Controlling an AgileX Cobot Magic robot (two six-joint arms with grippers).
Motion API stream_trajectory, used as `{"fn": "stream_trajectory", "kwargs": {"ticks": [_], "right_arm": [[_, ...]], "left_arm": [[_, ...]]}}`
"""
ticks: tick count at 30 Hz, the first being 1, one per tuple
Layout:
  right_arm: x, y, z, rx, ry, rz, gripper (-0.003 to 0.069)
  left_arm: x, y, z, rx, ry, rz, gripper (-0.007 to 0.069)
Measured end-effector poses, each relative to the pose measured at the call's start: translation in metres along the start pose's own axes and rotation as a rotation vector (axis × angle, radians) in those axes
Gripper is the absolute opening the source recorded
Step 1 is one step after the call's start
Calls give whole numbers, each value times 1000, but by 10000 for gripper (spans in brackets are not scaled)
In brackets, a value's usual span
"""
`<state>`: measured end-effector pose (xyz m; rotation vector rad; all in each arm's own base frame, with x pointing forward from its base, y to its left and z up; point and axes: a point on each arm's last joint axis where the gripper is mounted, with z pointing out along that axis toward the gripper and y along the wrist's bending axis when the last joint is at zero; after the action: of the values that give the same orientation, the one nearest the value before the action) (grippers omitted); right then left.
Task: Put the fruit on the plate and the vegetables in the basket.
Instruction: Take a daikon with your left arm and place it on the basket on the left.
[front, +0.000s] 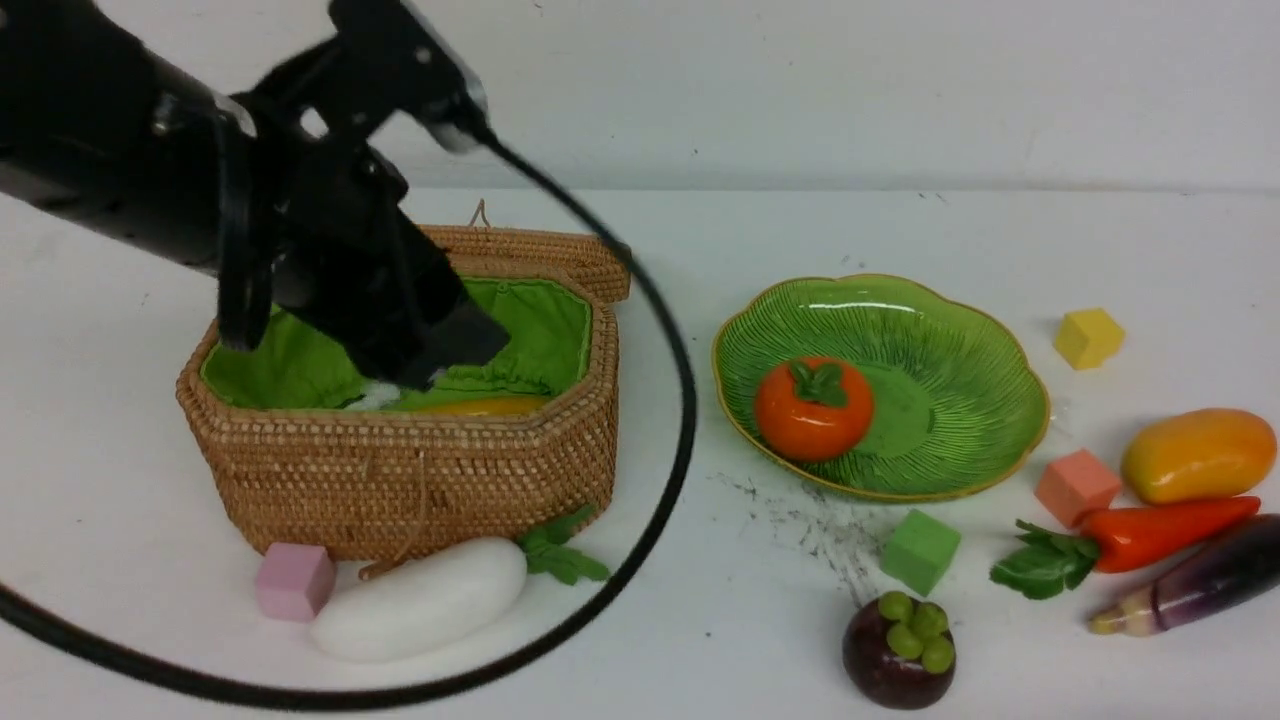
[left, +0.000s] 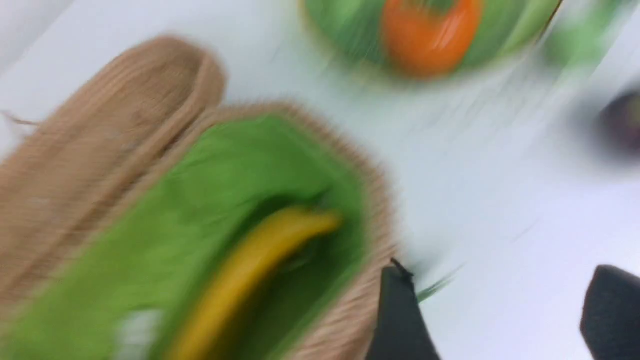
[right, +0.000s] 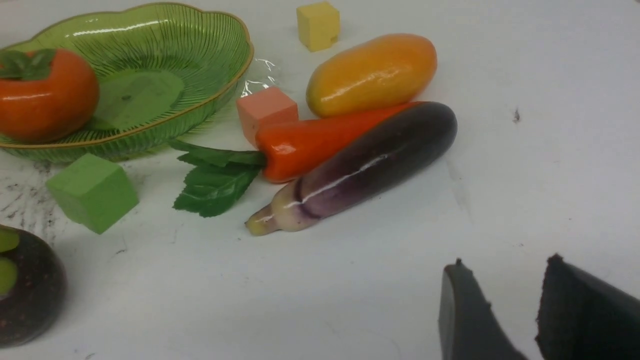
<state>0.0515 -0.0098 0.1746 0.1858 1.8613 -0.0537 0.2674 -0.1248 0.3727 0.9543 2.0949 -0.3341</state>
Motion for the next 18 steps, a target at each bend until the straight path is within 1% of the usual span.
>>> {"fn": "stream_trajectory", "kwargs": {"ticks": [1, 2, 3, 6, 8, 10, 12, 14, 15, 18], "right_arm": [[0, 0, 0, 0, 0, 0, 243], [0, 0, 0, 0, 0, 0, 243], [0, 0, 0, 0, 0, 0, 243], [0, 0, 0, 0, 0, 0, 243], [0, 0, 0, 0, 0, 0, 243], [0, 0, 0, 0, 0, 0, 243], [0, 0, 0, 0, 0, 0, 243], [0, 0, 0, 0, 0, 0, 243], [0, 0, 0, 0, 0, 0, 243], [0, 0, 0, 0, 0, 0, 243]], "left_arm": [[-1, -3, -3, 50, -19, -73, 444], [-1, -7, -5, 50, -31, -165, 435], [1, -10, -4, 80, -25, -263, 427], [18, -21, 8, 188, 89, -498, 405], [31, -25, 21, 229, 178, -590, 396], [46, -25, 38, 235, 247, -687, 393], [52, -23, 51, 214, 269, -773, 393], [54, -21, 56, 202, 273, -813, 393], [56, -17, 66, 183, 280, -862, 395], [62, -14, 80, 165, 314, -896, 414]]}}
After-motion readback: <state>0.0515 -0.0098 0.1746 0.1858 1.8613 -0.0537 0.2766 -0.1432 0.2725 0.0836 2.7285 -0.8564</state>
